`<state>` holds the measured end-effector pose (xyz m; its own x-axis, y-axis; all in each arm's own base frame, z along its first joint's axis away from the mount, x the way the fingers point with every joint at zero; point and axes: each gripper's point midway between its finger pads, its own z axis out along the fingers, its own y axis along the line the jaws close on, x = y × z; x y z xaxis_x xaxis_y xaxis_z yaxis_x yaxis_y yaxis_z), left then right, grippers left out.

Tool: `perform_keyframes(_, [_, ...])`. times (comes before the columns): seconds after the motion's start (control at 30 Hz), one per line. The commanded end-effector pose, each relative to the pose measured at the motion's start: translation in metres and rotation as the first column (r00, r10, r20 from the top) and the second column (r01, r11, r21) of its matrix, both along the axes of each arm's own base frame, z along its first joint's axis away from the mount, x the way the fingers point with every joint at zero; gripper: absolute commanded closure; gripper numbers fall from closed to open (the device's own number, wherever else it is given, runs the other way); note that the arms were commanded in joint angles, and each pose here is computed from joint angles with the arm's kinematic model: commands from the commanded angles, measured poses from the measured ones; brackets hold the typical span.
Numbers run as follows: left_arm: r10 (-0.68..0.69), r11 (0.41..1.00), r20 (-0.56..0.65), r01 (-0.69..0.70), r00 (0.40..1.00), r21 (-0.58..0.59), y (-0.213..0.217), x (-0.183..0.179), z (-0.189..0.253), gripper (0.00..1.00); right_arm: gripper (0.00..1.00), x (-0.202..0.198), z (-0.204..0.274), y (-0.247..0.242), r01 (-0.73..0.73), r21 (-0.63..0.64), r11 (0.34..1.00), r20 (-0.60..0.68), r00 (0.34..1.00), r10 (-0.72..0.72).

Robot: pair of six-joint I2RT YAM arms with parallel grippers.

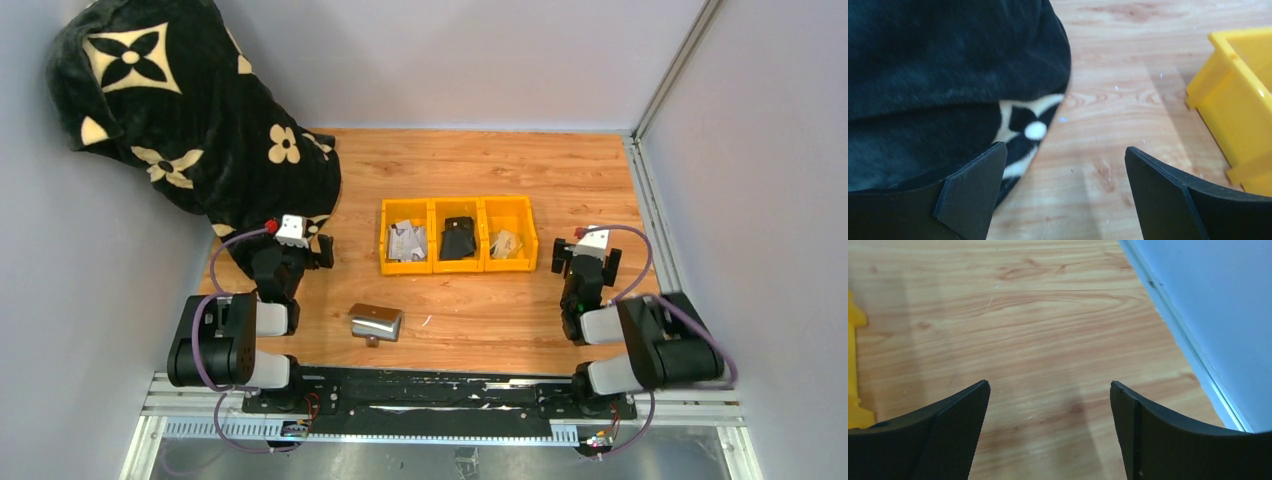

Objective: Take the credit cards out of the card holder
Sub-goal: Reset both arms

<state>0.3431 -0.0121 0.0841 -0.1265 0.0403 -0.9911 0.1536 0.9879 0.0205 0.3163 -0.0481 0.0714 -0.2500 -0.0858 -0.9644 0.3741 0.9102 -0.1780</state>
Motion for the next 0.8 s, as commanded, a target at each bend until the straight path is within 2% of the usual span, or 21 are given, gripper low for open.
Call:
perform_keyframes(0.0, [0.057, 0.998, 0.035, -0.058, 0.998, 0.032, 0.005, 0.018, 0.02, 0.0, 0.06, 0.028, 0.017, 0.015, -0.105, -0.084, 0.991, 0.069, 0.991, 0.111])
perform_keyframes(0.07, [0.066, 0.997, 0.046, -0.067, 0.997, 0.032, 0.005, 0.018, 0.02, 0.0, 0.06, 0.031, -0.001, 0.01, -0.103, -0.005, 0.995, -0.061, 0.993, 0.102])
perform_keyframes(0.2, [0.061, 0.998, 0.05, -0.063, 0.997, 0.031, 0.004, 0.018, 0.021, 0.0, 0.06, 0.031, 0.002, 0.006, -0.109, 0.008, 0.994, -0.025, 0.994, 0.109])
perform_keyframes(0.77, [0.073, 0.996, 0.044, -0.075, 0.996, 0.038, 0.005, 0.018, 0.02, 0.0, 0.05, 0.031, 0.002, 0.007, -0.11, 0.006, 0.994, -0.025, 0.994, 0.11])
